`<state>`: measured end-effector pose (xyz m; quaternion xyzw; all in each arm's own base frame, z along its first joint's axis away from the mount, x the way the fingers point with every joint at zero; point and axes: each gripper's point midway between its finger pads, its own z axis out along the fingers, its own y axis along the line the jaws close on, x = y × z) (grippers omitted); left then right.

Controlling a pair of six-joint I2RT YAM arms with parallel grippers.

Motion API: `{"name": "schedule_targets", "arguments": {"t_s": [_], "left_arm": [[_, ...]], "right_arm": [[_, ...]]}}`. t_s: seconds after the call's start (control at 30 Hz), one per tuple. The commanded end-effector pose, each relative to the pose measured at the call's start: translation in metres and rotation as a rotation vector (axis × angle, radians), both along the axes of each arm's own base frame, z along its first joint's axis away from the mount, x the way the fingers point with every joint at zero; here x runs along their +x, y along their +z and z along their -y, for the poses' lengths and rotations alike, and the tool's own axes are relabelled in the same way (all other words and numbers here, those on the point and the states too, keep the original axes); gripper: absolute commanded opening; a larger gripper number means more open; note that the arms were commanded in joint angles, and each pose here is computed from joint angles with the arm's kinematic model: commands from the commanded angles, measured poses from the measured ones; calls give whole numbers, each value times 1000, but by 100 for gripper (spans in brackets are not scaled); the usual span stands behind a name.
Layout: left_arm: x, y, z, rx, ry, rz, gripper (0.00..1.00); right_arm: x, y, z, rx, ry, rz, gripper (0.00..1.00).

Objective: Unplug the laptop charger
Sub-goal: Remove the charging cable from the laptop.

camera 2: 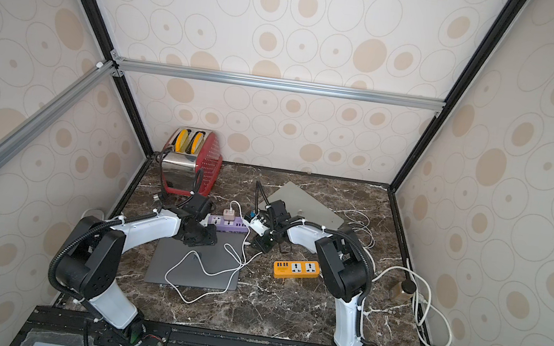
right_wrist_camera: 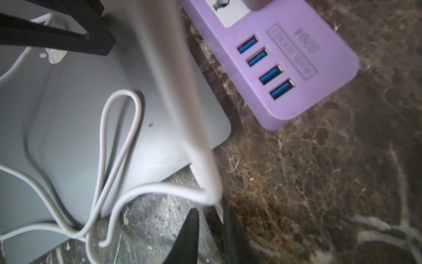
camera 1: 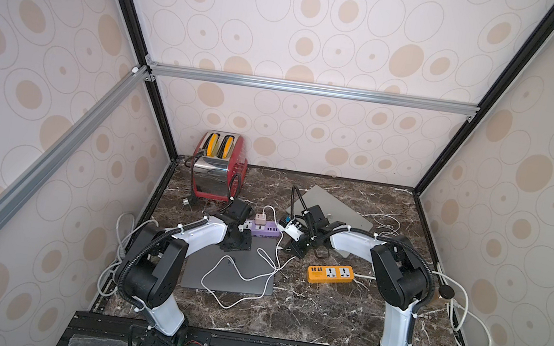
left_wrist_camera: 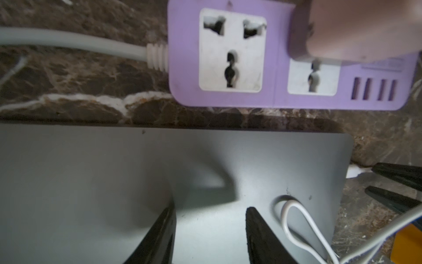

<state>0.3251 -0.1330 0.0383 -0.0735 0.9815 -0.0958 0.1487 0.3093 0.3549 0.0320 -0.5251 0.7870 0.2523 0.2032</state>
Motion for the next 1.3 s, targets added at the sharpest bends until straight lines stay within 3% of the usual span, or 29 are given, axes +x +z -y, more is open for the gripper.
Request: {"name": "schedule_targets", "arguments": {"t_s": [0.0, 0.53, 0.93, 1.27], "left_arm": [[2, -4, -3, -4, 31, -6, 51], [-3, -15, -7, 5, 45, -35, 50], [-5, -18, -6, 1, 40, -40, 51], [-7, -21, -6, -2, 36, -51, 51]], "right_arm": [[-7, -6, -9, 31, 65, 7, 21], [-29, -19, -20, 25, 172, -4, 18], [-45, -19, -16, 39, 207, -43, 31], [-34, -32, -9, -38, 179, 14, 39]]}}
